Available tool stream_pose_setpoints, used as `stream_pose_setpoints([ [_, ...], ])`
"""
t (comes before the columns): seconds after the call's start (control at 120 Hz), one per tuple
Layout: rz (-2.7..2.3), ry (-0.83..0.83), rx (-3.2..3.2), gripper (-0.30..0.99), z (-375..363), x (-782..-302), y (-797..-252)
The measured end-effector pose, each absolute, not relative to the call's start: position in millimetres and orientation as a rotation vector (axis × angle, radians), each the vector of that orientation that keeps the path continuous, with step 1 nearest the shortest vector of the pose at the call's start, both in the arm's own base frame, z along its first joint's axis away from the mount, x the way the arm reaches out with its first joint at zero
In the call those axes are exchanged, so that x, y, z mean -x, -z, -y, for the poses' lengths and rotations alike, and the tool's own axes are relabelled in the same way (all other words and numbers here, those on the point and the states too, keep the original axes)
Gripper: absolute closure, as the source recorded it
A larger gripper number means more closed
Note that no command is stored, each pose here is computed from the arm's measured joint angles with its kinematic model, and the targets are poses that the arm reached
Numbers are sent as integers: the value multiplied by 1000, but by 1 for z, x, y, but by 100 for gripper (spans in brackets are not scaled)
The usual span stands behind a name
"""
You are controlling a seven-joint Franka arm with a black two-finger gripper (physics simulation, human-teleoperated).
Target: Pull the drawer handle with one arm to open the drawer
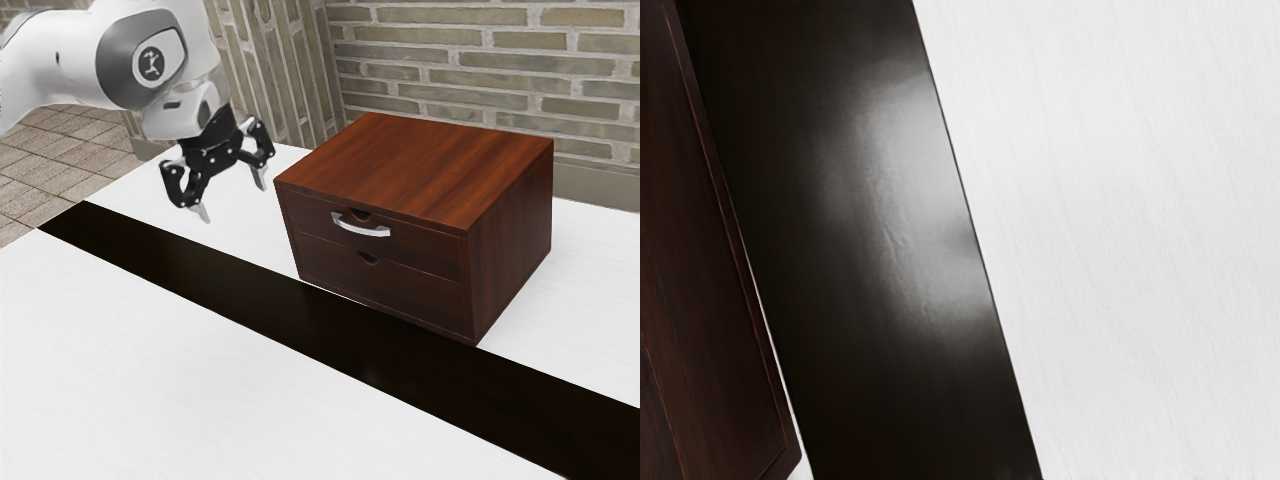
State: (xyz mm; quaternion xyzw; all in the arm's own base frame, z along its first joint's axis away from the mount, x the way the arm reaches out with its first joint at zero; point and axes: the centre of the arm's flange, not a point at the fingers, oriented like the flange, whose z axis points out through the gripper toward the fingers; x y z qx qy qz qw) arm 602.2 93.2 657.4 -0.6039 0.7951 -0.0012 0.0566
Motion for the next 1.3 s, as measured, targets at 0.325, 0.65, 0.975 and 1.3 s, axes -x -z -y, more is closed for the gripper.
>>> stream_pose_setpoints([
  [0.325,-2417,28,1659,0,-116,-609,-671],
  [0.65,-2406,7,1670,0,-126,-621,-653],
  [0.975,-2396,-4,1712,0,-122,-638,-628],
  [1.3,-2409,36,1667,0,-75,-662,-619],
])
